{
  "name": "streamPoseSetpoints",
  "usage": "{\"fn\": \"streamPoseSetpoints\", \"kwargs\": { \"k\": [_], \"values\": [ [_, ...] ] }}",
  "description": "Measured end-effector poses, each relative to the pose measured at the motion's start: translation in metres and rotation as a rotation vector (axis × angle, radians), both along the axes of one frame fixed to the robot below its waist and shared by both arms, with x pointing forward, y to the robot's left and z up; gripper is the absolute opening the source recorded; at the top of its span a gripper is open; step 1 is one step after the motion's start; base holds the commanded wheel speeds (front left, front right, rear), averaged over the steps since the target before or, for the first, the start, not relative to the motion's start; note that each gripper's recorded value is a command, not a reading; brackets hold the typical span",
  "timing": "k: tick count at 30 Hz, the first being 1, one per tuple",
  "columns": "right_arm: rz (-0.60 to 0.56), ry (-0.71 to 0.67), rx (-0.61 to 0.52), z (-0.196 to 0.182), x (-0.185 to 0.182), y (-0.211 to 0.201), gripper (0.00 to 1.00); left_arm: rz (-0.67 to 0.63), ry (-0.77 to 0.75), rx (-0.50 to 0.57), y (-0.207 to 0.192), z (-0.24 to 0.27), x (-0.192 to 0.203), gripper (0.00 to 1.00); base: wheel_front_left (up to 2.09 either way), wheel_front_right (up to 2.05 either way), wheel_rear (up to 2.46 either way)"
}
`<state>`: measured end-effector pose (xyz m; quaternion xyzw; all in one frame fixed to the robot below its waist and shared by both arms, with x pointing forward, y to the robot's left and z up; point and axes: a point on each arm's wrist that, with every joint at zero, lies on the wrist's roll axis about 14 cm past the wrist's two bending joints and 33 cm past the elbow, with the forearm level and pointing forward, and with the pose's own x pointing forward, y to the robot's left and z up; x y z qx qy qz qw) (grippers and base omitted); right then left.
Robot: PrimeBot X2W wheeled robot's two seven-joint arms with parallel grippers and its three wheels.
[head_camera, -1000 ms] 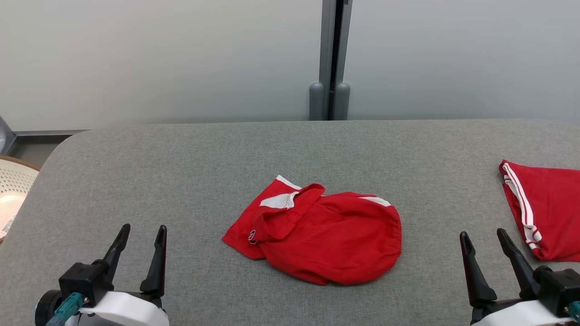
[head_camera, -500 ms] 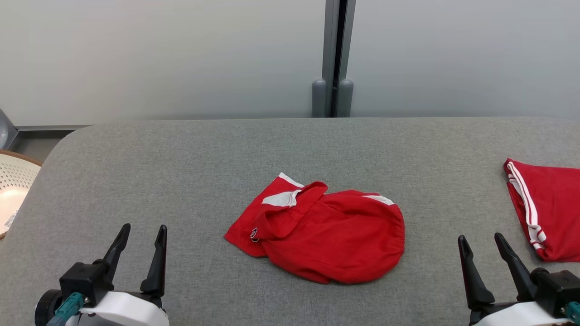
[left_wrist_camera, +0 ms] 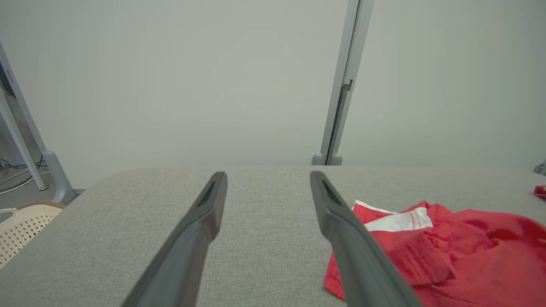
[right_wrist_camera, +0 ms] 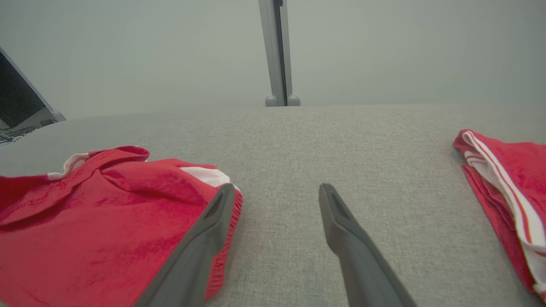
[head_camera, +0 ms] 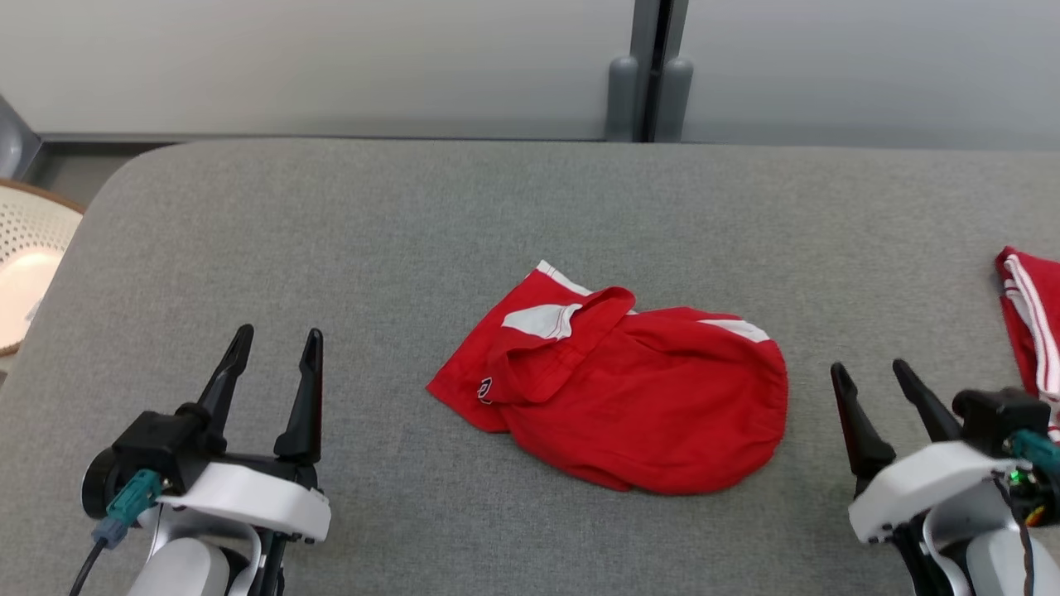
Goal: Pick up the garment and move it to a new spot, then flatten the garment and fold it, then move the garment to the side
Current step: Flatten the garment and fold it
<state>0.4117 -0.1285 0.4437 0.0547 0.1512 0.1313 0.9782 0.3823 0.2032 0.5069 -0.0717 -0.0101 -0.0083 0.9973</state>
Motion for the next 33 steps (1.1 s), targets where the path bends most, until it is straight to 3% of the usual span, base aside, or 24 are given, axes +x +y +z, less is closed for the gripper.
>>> {"fn": "streamPoseSetpoints", "kwargs": {
  "k": [6,11,12,13,14,16,20,27,30,33],
  "values": [
    [0.076,0.081,0.022,-0.028,0.042,0.028,1.00,0.017,0.033,0.000,0.005,-0.017,0.018,1.00,0.00,0.00,0.00],
    [0.172,0.204,0.019,-0.057,0.043,0.054,1.00,0.029,0.061,-0.001,0.009,-0.030,0.022,1.00,0.00,0.00,0.00],
    [0.179,0.232,0.026,-0.062,0.041,0.055,0.80,0.032,0.064,0.001,0.010,-0.031,0.021,1.00,0.00,0.00,0.00],
    [0.187,0.255,0.031,-0.066,0.038,0.057,0.48,0.030,0.068,0.000,0.009,-0.032,0.021,1.00,0.00,0.00,0.00],
    [0.191,0.278,0.030,-0.069,0.035,0.056,0.37,0.028,0.067,0.000,0.009,-0.032,0.022,1.00,0.00,0.00,0.00],
    [0.196,0.303,0.038,-0.070,0.032,0.054,0.00,0.021,0.059,0.005,0.007,-0.030,0.024,1.00,0.00,0.00,0.00],
    [0.205,0.231,0.039,-0.055,0.039,0.054,0.00,0.011,0.054,0.007,0.005,-0.030,0.027,1.00,0.00,0.00,0.00],
    [0.249,-0.136,0.004,0.020,0.063,0.061,0.00,-0.011,0.048,0.008,-0.003,-0.029,0.032,1.00,0.00,0.00,0.00],
    [0.301,-0.217,-0.016,0.035,0.050,0.073,0.00,-0.020,0.044,0.005,-0.007,-0.028,0.034,1.00,0.00,0.00,0.00],
    [0.359,-0.175,-0.063,0.014,0.015,0.080,0.00,-0.036,0.037,0.000,-0.013,-0.027,0.037,1.00,0.00,0.00,0.00]
  ]
}}
